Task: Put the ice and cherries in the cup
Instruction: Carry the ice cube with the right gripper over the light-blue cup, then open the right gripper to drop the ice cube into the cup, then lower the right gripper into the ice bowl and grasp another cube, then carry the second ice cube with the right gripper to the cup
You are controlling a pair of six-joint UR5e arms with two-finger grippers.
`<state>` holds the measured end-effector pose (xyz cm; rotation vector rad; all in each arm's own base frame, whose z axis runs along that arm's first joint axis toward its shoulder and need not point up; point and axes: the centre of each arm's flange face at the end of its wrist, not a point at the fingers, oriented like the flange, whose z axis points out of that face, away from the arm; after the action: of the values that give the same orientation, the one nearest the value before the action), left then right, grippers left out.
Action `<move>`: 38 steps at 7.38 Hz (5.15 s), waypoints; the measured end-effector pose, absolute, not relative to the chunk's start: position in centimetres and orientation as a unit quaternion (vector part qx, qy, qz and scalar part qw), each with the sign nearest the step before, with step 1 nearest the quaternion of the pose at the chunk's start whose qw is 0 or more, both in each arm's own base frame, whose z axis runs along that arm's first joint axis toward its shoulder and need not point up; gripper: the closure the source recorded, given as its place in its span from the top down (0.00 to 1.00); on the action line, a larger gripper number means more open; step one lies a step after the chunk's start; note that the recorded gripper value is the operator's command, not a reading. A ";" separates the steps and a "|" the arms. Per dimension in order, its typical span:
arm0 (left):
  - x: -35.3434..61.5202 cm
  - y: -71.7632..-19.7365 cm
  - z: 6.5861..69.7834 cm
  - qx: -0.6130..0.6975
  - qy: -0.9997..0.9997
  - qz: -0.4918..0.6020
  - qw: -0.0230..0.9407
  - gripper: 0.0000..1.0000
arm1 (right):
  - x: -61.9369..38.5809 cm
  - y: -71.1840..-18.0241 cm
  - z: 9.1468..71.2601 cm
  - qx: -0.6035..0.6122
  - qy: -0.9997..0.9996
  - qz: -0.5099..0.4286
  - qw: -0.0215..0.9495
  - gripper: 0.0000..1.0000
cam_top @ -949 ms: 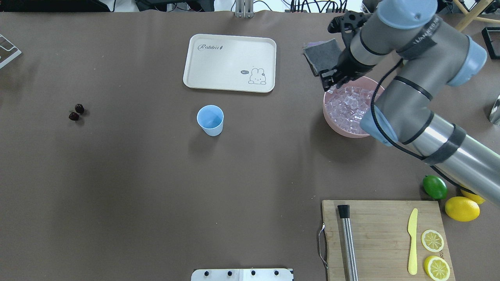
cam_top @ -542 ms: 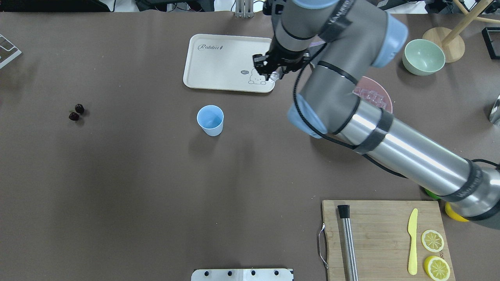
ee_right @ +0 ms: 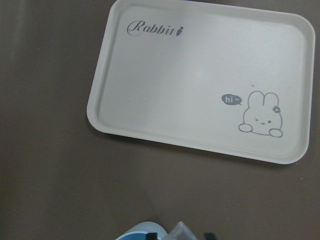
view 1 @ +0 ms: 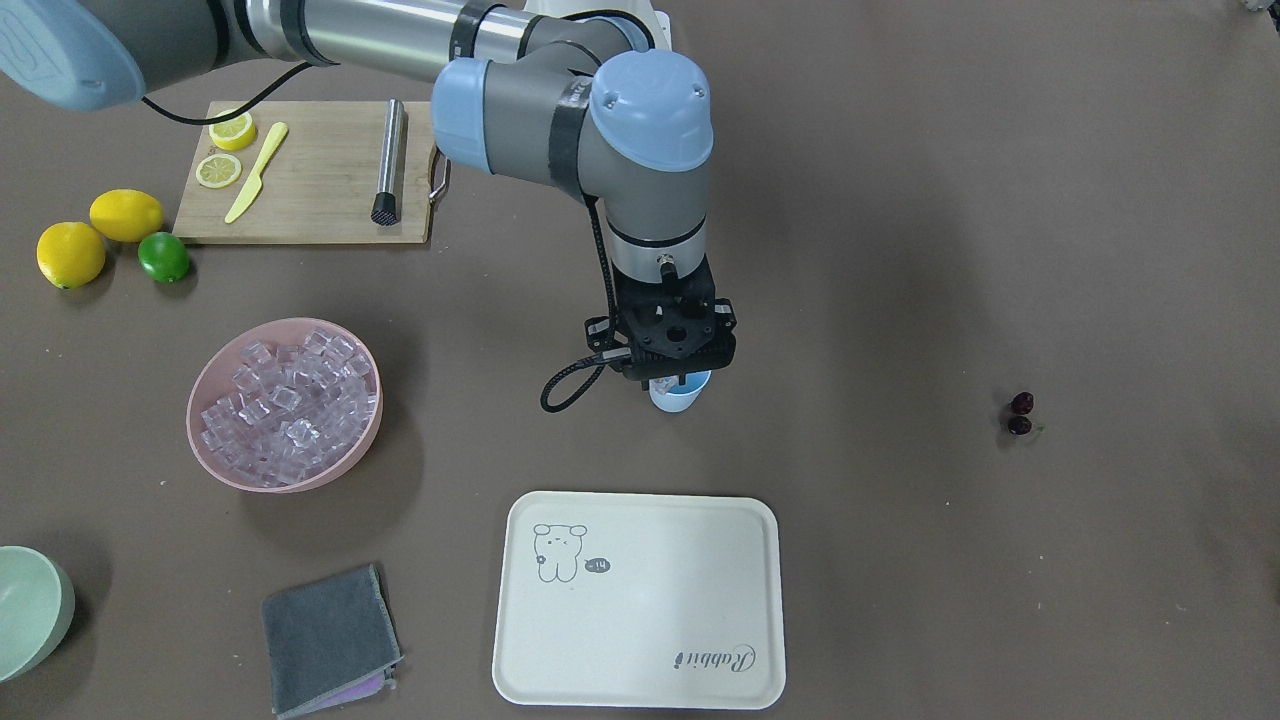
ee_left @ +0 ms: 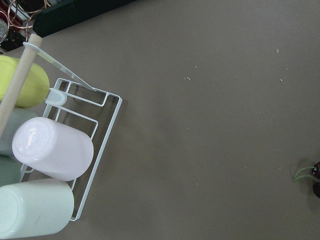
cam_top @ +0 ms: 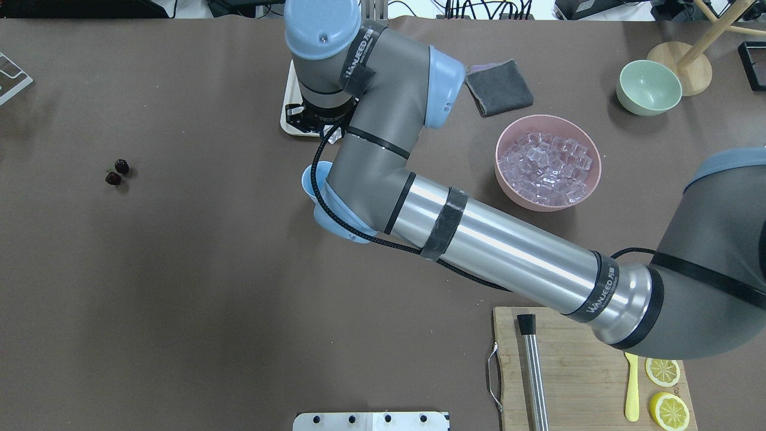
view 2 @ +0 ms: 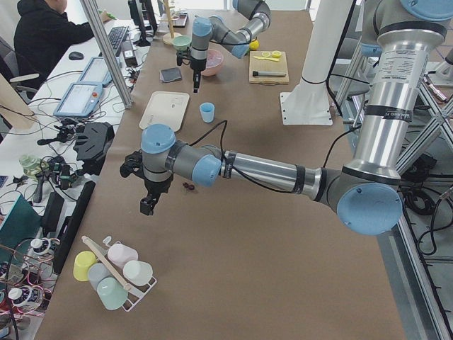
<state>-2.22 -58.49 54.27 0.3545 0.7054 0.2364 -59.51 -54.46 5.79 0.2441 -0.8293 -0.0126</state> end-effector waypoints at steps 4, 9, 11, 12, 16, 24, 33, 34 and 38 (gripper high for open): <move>-2.2 -58.5 53.4 0.180 0.344 0.117 0.914 0.98 | -63.8 -50.5 6.9 0.135 -0.392 -0.020 0.910 0.62; -2.2 -58.4 53.9 0.175 0.344 0.116 0.915 0.98 | -59.1 -54.8 8.2 0.155 -0.384 -0.039 0.909 0.98; -2.1 -58.5 54.2 0.173 0.343 0.115 0.916 0.98 | -47.6 -56.9 12.5 0.141 -0.403 -0.109 0.898 0.98; -2.1 -58.5 54.3 0.172 0.343 0.115 0.916 0.98 | -41.8 -55.7 17.5 0.157 -0.395 -0.167 0.889 0.98; -2.1 -58.4 54.4 0.171 0.342 0.115 0.917 0.98 | -32.8 -52.0 31.6 0.183 -0.329 -0.330 0.866 0.92; -2.2 -58.7 53.9 0.178 0.342 0.117 0.915 0.98 | -35.5 -54.7 37.8 0.168 -0.297 -0.338 0.877 0.59; -2.1 -58.7 55.1 0.167 0.343 0.114 0.917 0.98 | -38.0 -53.5 39.6 0.162 -0.304 -0.332 0.878 0.08; -2.1 -58.7 55.2 0.167 0.343 0.114 0.918 0.98 | -38.0 -53.5 39.5 0.164 -0.304 -0.332 0.878 0.00; -2.1 -58.7 55.2 0.166 0.343 0.113 0.918 0.98 | -36.3 -53.9 33.3 0.164 -0.327 -0.298 0.882 0.00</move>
<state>-2.13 -58.72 55.17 0.3422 0.7051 0.2323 -36.34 -53.93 33.33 0.3422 -0.6802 -0.6204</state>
